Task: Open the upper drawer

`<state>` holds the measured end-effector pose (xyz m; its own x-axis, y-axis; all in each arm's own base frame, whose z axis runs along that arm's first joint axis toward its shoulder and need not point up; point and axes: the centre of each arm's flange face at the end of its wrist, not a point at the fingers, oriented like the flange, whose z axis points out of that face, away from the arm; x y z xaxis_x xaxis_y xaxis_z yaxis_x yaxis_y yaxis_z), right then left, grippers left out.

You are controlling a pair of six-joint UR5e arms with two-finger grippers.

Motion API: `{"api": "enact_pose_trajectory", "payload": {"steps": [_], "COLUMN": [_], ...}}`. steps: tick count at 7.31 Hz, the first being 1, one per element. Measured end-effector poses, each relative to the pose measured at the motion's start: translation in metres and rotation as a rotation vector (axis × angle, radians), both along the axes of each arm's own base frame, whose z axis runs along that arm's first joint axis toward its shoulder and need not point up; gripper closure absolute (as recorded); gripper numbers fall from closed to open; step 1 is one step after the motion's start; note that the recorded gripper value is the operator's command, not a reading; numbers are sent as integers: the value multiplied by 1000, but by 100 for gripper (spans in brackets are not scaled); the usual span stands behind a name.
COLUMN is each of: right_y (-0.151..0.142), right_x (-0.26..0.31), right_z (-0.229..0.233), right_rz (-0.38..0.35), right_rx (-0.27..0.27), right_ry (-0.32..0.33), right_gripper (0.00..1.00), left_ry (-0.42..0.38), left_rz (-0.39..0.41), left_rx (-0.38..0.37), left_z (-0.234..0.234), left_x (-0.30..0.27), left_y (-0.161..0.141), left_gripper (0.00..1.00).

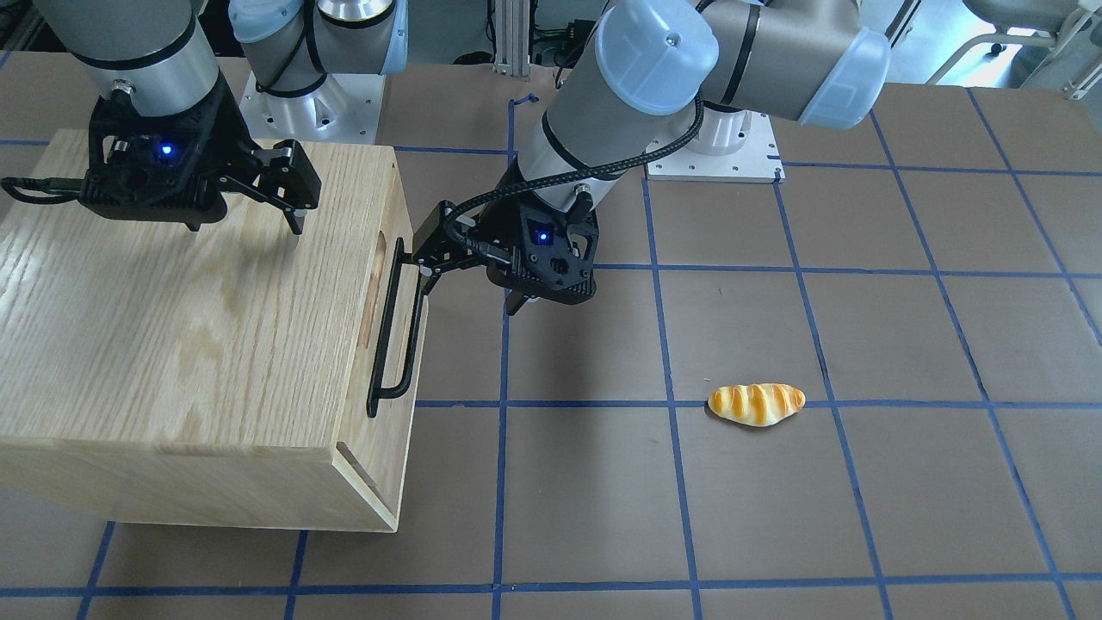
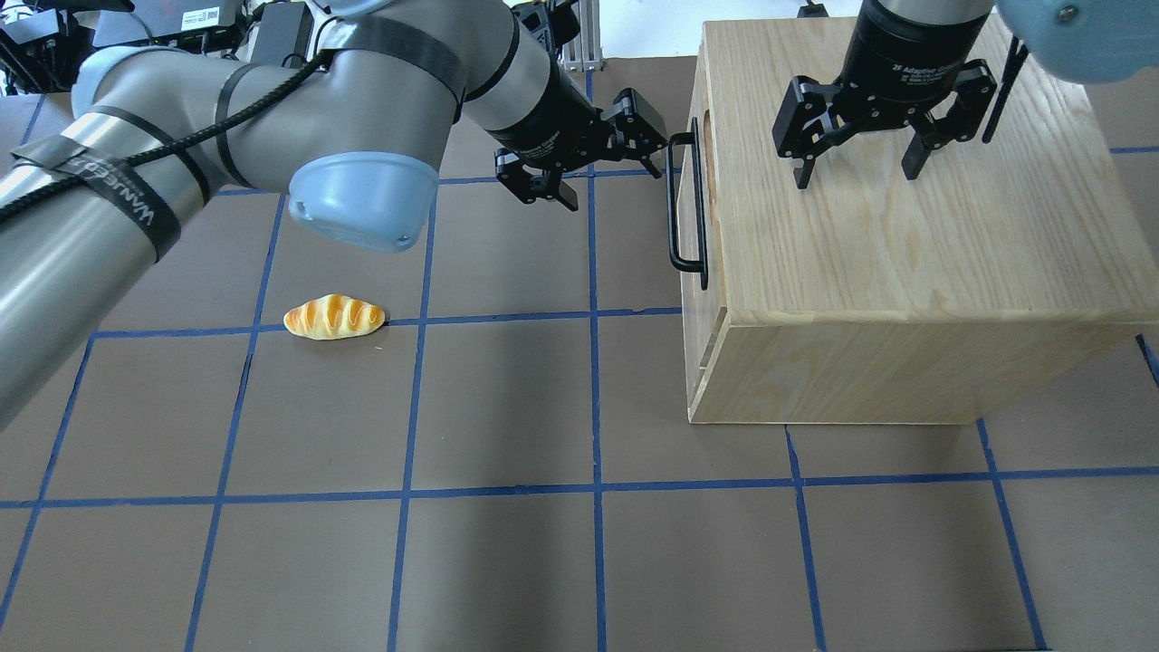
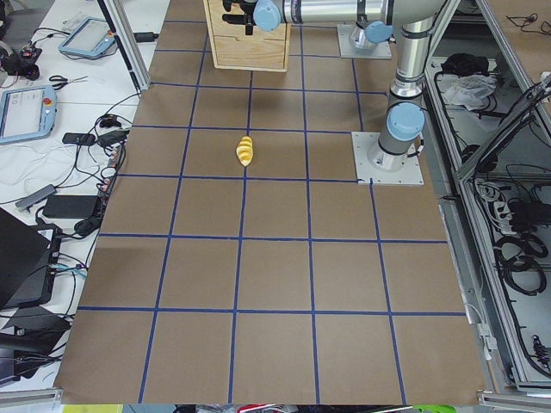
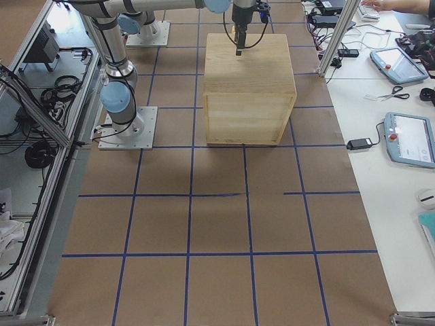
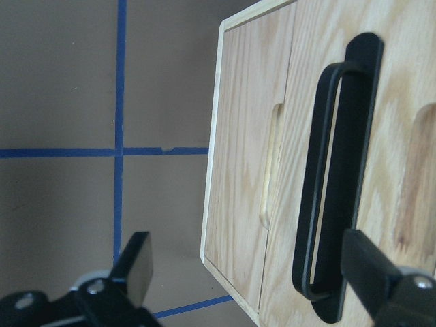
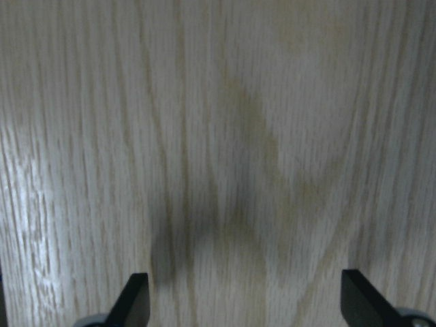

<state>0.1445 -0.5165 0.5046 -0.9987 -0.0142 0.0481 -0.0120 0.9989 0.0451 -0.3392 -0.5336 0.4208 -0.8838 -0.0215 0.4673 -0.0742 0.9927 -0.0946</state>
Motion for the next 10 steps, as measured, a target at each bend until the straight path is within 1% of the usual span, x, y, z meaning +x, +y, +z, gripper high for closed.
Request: {"api": "enact_pose_trajectory", "payload": {"steps": [3, 10], "right_y": [0, 0], "right_x": [0, 0], "right_z": [0, 0], "right_rz": [0, 0], "right_rx": [-1, -1], "right_ry": [0, 0], "right_gripper": [0, 0], "left_ry": [7, -6], "left_rz": [-25, -46], "left_rx": [-21, -27], "left_z": [-21, -44], "left_x": [-20, -24], "left_y": [-5, -10], "left_gripper": [0, 0]}}
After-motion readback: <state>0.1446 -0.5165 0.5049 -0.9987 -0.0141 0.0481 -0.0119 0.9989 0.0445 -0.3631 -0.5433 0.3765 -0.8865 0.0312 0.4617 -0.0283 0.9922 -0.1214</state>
